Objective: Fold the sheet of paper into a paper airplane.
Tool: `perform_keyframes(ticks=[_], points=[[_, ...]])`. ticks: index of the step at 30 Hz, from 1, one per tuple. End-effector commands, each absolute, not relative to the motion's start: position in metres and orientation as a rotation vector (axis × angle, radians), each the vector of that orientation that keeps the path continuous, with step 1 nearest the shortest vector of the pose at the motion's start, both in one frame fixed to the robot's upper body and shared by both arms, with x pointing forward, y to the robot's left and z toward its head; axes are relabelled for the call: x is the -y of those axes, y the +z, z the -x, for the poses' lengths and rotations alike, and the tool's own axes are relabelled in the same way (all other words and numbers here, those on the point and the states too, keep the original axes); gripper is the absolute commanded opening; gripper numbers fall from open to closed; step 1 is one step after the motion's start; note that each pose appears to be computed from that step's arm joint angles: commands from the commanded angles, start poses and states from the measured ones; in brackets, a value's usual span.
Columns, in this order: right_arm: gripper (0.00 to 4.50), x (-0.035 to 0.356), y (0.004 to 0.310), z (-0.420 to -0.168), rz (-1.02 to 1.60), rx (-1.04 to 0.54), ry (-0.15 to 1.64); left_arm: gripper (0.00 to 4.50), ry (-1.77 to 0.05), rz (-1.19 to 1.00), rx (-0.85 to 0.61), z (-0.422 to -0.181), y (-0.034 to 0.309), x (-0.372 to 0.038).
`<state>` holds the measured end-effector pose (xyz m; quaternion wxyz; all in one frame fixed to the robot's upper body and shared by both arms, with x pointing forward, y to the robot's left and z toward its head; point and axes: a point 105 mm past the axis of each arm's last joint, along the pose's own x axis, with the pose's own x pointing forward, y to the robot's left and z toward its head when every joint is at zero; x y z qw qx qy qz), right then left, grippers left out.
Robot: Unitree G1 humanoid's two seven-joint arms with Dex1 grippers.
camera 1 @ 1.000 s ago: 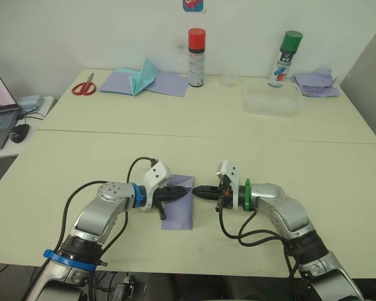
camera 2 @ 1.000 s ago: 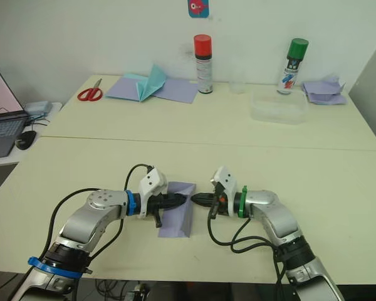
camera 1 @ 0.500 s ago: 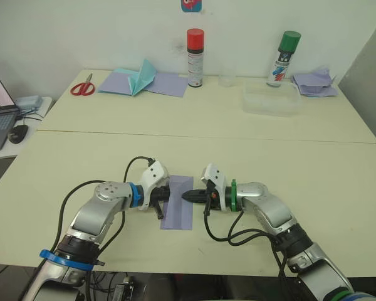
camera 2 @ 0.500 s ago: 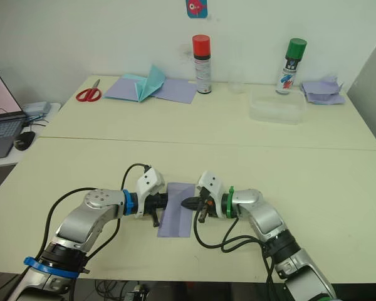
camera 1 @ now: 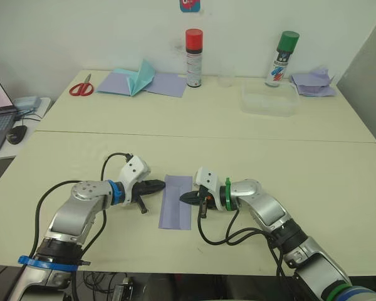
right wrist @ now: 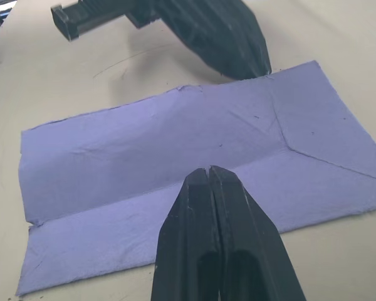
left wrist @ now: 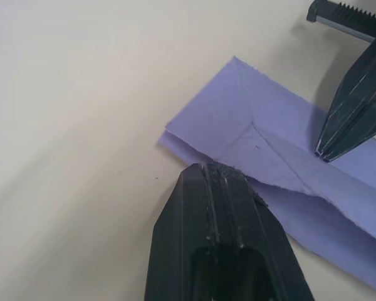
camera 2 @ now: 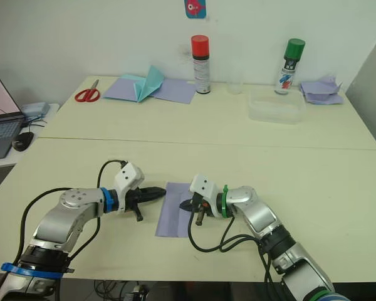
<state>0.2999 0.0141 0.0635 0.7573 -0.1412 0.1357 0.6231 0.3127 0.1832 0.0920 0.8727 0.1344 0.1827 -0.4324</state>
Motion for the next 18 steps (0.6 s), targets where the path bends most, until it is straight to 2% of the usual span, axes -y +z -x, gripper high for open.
perform_keyframes(ticks=[1, 6, 11, 14, 18], points=[[0.02, -0.007, 0.047, -0.3, 0.344, -0.368, 1.335, 0.0, -0.916, -0.287, -0.27, -0.311, 0.13, -0.188], [0.02, -0.005, 0.046, -0.3, 0.337, -0.371, 1.325, 0.0, -1.069, -0.152, -0.217, -0.292, 0.15, -0.154], [0.02, 0.001, 0.05, -0.304, 0.304, -0.363, 1.295, 0.0, -1.112, -0.218, -0.369, -0.28, 0.103, -0.138], [0.02, 0.007, 0.057, -0.303, 0.281, -0.358, 1.288, 0.0, -1.081, -0.368, -0.497, -0.275, 0.058, -0.151], [0.02, 0.017, 0.062, -0.299, 0.276, -0.359, 1.28, 0.0, -1.081, -0.422, -0.557, -0.268, 0.037, -0.161]])
